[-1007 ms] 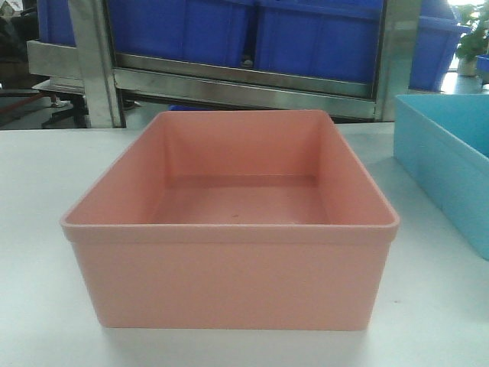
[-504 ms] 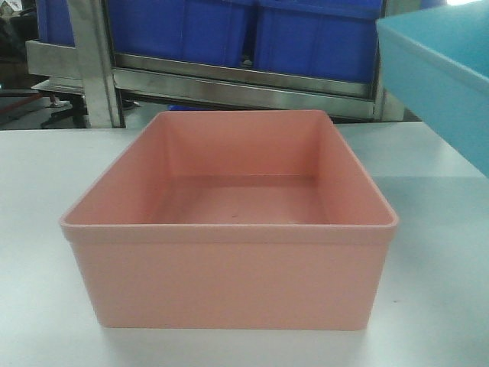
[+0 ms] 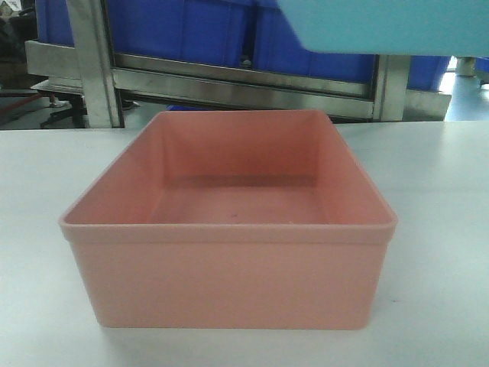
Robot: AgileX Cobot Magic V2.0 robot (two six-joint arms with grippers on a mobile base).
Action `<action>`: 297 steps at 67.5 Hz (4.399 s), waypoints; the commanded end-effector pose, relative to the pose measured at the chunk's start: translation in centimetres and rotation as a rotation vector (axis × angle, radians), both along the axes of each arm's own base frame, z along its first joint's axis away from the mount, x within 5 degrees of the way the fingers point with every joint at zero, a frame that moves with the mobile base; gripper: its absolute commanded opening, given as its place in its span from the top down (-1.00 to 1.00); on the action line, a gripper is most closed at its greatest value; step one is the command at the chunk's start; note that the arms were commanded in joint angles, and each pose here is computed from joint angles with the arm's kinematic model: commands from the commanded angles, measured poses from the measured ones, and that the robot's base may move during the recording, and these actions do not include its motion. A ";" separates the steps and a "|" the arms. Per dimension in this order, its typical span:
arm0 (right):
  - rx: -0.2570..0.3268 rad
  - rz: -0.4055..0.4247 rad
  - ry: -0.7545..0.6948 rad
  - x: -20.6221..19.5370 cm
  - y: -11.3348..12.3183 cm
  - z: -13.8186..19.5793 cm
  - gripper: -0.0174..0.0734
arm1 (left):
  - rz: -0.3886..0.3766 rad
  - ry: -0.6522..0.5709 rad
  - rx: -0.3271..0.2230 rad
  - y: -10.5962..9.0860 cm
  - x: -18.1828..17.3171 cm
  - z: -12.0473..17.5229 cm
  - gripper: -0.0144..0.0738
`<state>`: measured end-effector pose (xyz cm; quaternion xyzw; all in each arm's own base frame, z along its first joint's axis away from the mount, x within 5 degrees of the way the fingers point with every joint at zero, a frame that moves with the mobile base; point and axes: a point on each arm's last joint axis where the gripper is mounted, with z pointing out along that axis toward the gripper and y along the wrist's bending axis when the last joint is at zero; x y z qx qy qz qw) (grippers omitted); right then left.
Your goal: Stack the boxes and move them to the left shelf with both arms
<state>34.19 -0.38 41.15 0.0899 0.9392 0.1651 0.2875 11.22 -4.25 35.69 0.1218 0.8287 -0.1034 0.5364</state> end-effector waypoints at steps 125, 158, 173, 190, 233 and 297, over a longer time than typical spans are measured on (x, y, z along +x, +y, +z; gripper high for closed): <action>-0.036 0.063 0.107 0.1 16.1 -6.6 0.49 | -0.020 -0.096 -0.043 -0.3 0.1 1.6 0.69; -0.036 0.062 0.107 0.3 16.2 -6.9 0.49 | -0.023 -0.082 -0.058 -0.4 0.1 1.5 0.69; -0.043 0.062 0.124 0.8 16.4 -7.7 0.49 | -0.023 -0.082 -0.058 -0.4 0.1 1.5 0.69; -0.063 0.062 0.172 1.4 16.7 -9.2 0.49 | -0.023 -0.084 -0.059 -0.4 0.1 1.5 0.69; -0.122 0.068 0.228 1.6 16.5 -10.5 -0.72 | -0.023 -0.084 -0.059 -0.4 0.1 1.5 0.69; -0.274 0.193 -0.136 -3.7 12.9 -0.5 -0.76 | -0.023 0.089 -0.051 -3.5 6.4 4.0 -0.38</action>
